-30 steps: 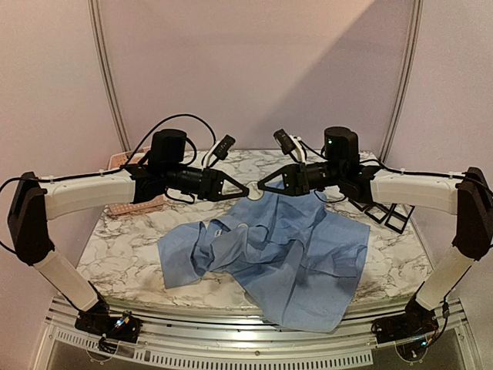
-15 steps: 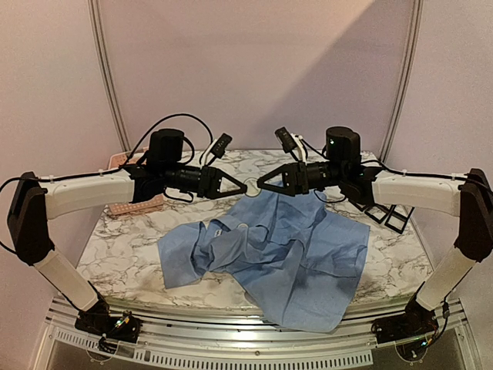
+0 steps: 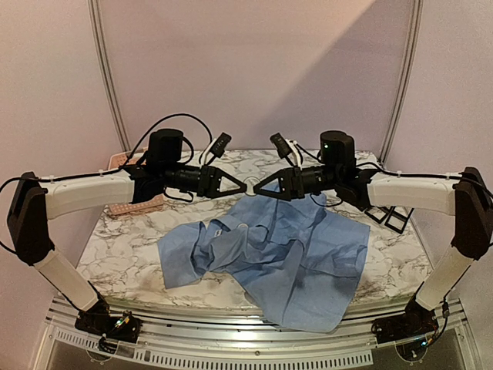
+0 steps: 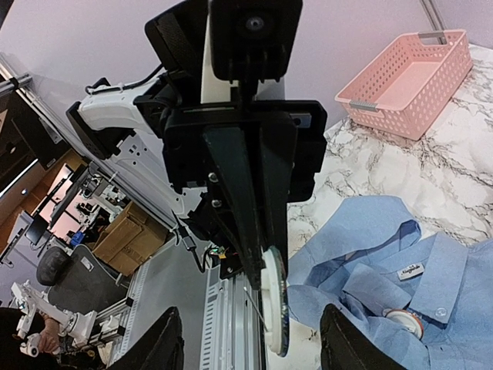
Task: Remove the brooch from the garment
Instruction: Close the brooch securely.
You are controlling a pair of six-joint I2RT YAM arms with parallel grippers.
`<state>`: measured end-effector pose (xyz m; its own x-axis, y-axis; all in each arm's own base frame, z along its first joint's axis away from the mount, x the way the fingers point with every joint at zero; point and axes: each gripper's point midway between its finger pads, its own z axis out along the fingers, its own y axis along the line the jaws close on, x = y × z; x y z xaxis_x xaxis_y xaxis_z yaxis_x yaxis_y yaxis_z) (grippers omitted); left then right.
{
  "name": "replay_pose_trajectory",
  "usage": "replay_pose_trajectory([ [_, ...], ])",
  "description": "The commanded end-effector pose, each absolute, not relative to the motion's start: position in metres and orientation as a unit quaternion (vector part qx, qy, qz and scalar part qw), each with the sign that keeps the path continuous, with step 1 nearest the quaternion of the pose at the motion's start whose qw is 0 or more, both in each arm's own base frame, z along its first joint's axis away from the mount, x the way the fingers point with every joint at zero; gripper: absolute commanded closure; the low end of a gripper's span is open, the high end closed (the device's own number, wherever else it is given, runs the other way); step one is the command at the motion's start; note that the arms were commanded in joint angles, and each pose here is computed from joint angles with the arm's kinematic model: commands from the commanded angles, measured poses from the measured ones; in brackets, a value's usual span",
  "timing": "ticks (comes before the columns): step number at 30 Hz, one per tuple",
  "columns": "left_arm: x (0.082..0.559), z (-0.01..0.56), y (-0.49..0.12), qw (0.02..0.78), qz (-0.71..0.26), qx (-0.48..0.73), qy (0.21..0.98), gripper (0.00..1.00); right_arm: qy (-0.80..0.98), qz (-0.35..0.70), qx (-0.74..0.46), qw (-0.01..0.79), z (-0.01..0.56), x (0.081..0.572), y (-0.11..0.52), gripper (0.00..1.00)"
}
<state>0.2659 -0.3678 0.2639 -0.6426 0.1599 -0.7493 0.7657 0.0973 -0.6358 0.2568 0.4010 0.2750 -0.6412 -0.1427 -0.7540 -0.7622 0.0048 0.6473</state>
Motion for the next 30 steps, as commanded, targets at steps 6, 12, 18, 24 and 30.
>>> replay_pose_trajectory([
  [6, 0.2671, 0.2690, -0.3624, 0.269, -0.587, 0.332, 0.688, 1.00, 0.671, 0.611, -0.340, 0.248, 0.2645, 0.2597, 0.4072, 0.50],
  [12, 0.2670, 0.2685, -0.3625, 0.268, -0.587, 0.332, 0.688, 1.00, 0.671, 0.613, -0.336, 0.248, 0.2642, 0.2609, 0.4084, 0.61],
  [18, 0.2669, 0.2676, -0.3629, 0.267, -0.587, 0.332, 0.688, 1.00, 0.670, 0.616, -0.330, 0.251, 0.2657, 0.2630, 0.4092, 0.65],
  [24, 0.2664, 0.2673, -0.3630, 0.267, -0.587, 0.333, 0.688, 1.00, 0.670, 0.618, -0.326, 0.250, 0.2651, 0.2651, 0.4106, 0.69],
  [30, 0.2666, 0.2655, -0.3633, 0.267, -0.583, 0.335, 0.690, 1.00, 0.670, 0.621, -0.321, 0.249, 0.2665, 0.2659, 0.4112, 0.74],
])
